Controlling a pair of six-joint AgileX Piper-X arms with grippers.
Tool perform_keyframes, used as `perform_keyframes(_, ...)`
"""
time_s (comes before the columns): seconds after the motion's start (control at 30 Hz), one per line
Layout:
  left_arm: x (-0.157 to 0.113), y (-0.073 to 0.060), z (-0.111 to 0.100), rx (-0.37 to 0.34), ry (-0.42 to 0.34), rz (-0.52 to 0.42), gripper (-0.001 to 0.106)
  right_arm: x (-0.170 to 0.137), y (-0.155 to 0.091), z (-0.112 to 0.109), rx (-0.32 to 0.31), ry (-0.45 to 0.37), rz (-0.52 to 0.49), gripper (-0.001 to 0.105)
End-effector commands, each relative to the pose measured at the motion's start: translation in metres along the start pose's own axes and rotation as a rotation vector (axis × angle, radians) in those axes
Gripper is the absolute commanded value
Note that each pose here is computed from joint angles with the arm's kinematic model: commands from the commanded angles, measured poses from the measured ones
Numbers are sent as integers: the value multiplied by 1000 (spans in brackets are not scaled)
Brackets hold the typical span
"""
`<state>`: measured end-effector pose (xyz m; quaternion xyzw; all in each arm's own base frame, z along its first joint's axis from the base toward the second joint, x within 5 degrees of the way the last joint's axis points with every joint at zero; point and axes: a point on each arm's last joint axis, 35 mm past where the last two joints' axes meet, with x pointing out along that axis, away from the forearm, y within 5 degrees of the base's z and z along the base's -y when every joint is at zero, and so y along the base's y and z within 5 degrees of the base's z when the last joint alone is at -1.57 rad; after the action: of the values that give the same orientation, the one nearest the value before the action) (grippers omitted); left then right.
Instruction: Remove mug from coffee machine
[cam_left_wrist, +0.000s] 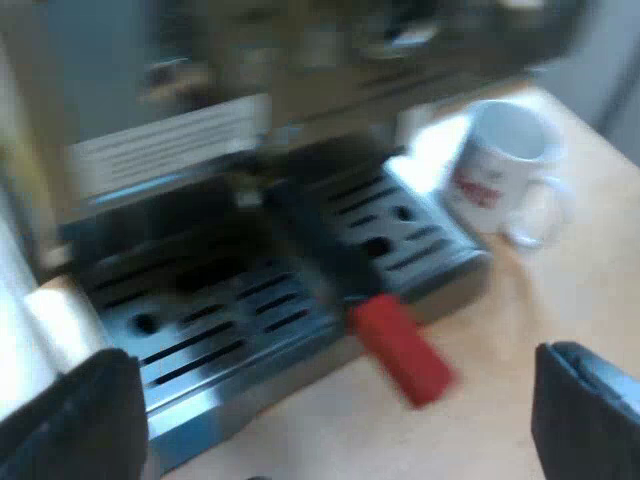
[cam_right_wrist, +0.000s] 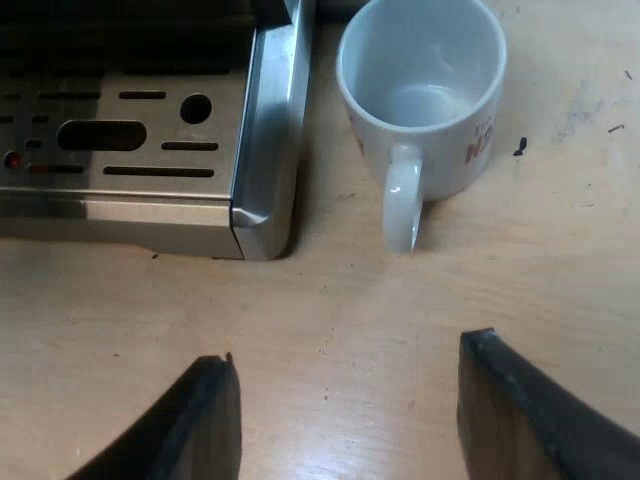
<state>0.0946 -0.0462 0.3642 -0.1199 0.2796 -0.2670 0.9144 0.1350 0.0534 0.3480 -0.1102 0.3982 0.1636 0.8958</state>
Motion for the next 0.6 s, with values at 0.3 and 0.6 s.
perform_keyframes(0.3, -5, 18, 0, -43, 4, 131, 80, 21, -28, 25, 49, 28, 3, 51)
perform_keyframes(0.6, -6, 21, -2, -68, 11, 207, 80, 5, -65, 14, 102, 4, -149, 51)
